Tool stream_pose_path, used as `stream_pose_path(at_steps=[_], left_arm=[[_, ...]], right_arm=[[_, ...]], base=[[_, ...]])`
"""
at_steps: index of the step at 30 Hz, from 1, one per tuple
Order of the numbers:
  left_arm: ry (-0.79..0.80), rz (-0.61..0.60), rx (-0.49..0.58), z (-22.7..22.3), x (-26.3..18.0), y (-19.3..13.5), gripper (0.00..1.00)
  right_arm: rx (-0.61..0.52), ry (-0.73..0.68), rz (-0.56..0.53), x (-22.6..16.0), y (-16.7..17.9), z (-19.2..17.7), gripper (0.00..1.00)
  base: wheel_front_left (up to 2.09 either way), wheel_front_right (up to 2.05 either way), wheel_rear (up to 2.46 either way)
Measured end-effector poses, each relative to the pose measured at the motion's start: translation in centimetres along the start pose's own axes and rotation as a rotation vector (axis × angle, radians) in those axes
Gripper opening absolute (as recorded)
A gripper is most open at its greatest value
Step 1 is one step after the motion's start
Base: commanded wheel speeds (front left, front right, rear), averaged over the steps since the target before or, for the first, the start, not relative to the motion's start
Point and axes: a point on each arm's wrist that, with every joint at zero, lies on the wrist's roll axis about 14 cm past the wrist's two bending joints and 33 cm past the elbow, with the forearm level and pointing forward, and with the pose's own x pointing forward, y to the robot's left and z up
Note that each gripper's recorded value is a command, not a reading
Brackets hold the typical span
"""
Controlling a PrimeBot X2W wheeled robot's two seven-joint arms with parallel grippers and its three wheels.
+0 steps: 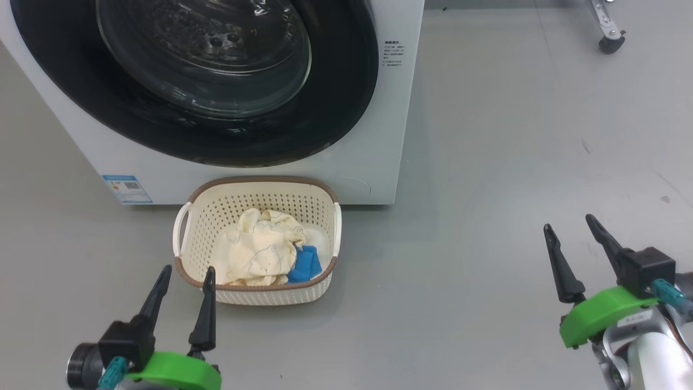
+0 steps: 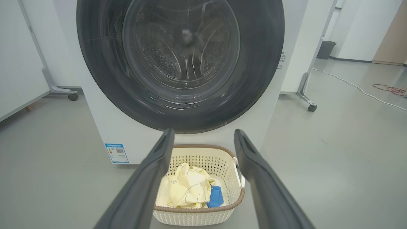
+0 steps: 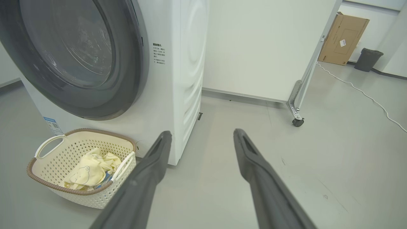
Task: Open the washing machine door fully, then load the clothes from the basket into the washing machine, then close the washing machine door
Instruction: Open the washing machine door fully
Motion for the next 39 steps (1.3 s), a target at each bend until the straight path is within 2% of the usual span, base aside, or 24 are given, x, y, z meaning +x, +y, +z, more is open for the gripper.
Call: stream_pose_path(at_steps=[9, 15, 18, 21, 22, 23, 24, 25, 26, 27, 33, 39], left_arm=[[0.005, 0.003, -0.003, -0.2, 0.2, 0.2, 1.00], [0.003, 0.009, -0.005, -0.2, 0.9, 0.6, 1.00], [0.004, 0.015, -0.007, -0.3, 1.4, 0.8, 1.00], [0.016, 0.017, -0.012, -0.8, 1.8, 0.9, 1.00], [0.020, 0.019, -0.012, -0.9, 1.9, 1.0, 1.00], [0.023, 0.021, -0.014, -1.1, 2.1, 1.0, 1.00], [0.027, 0.023, -0.015, -1.2, 2.2, 1.1, 1.00], [0.030, 0.020, -0.017, -1.4, 2.4, 1.1, 1.00], [0.034, 0.018, -0.018, -1.6, 2.7, 1.1, 1.00], [0.035, 0.020, -0.019, -1.6, 2.9, 1.2, 1.00], [0.039, 0.019, -0.020, -2.0, 4.0, 1.4, 1.00], [0.050, 0.019, -0.017, -2.5, 4.8, 1.8, 1.00]], right_arm=[[0.003, 0.013, 0.002, 0.6, 0.1, -0.4, 1.00], [0.020, -0.012, 0.003, 2.5, 0.2, 0.3, 1.00], [0.073, -0.030, -0.011, 3.9, 0.0, 0.8, 1.00], [0.185, -0.040, -0.030, 5.5, -0.2, 1.0, 1.00], [0.243, -0.044, -0.040, 6.2, -0.3, 0.9, 0.95], [0.323, -0.043, -0.050, 6.9, -0.4, 0.9, 0.65], [0.371, -0.050, -0.055, 7.6, -0.4, 1.0, 0.48], [0.401, -0.056, -0.063, 8.3, -0.5, 1.1, 0.41], [0.498, -0.068, -0.084, 9.6, -0.8, 1.2, 0.14], [0.537, -0.071, -0.089, 10.3, -0.8, 1.2, 0.00], [0.856, -0.062, -0.094, 14.0, 0.3, 1.1, 0.00], [1.231, 0.018, -0.011, 17.8, 2.9, 1.6, 0.00]], base=[[0.00, 0.00, 0.00], [0.00, 0.00, 0.00], [0.00, 0.00, 0.00], [0.00, 0.00, 0.00], [0.00, 0.00, 0.00], [0.00, 0.00, 0.00], [0.00, 0.00, 0.00], [0.00, 0.00, 0.00], [0.00, 0.00, 0.00], [0.00, 0.00, 0.00], [0.00, 0.00, 0.00], [0.00, 0.00, 0.00]])
